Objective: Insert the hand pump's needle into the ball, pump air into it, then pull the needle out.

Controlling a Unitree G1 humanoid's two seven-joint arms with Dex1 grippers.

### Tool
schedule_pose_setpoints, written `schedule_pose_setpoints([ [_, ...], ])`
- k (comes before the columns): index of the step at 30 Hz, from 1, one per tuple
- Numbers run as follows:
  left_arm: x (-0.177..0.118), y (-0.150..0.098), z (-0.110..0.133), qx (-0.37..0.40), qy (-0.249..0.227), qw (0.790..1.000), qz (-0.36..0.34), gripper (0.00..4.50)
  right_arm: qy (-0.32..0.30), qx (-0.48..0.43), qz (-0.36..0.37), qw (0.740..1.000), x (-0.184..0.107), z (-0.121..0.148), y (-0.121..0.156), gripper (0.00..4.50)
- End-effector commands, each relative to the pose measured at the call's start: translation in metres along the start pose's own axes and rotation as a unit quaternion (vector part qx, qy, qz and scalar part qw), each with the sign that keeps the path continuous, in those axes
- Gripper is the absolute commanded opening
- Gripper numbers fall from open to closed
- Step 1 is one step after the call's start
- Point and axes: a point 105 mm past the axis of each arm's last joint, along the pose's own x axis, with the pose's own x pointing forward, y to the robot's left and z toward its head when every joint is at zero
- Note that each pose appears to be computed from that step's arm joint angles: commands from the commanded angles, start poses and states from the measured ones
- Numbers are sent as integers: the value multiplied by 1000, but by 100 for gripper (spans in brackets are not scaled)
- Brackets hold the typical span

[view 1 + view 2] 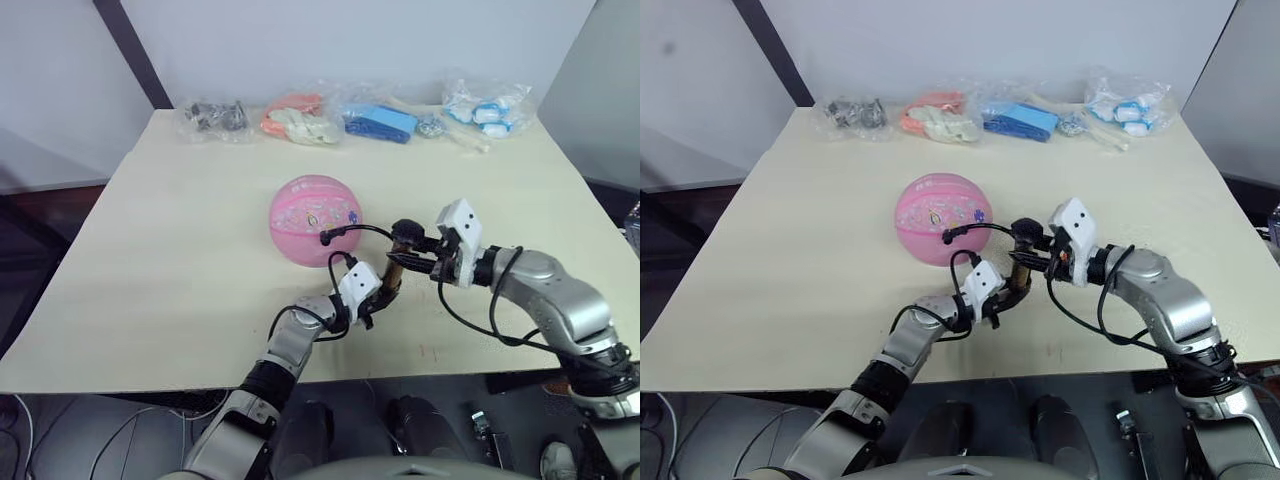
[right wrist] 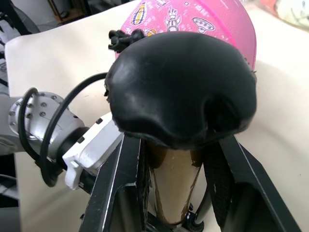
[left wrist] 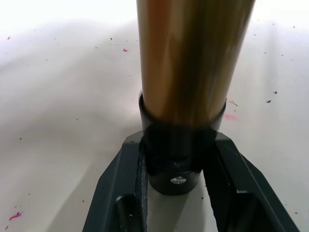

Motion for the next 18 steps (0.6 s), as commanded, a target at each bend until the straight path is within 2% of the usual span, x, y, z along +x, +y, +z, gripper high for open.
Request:
schedule_pose_setpoints([
  [1,-7,-7,-34,-31,57,998,-4,110,-96,-72,-15,993,-29,89,-3,101],
  [8,-7,-8,-34,-32,55,998,-6,110,-120,-87,-13,989,-47,131,3,101],
  [11,-7,-8,-34,-32,56,998,-7,110,-124,-84,-14,989,-48,135,3,101],
  [14,-7,-9,-34,-32,55,998,-8,110,-74,-65,-16,995,-35,98,1,101],
  [18,-7,-8,-33,-32,55,998,-8,110,-49,-25,-10,998,-20,59,0,101],
])
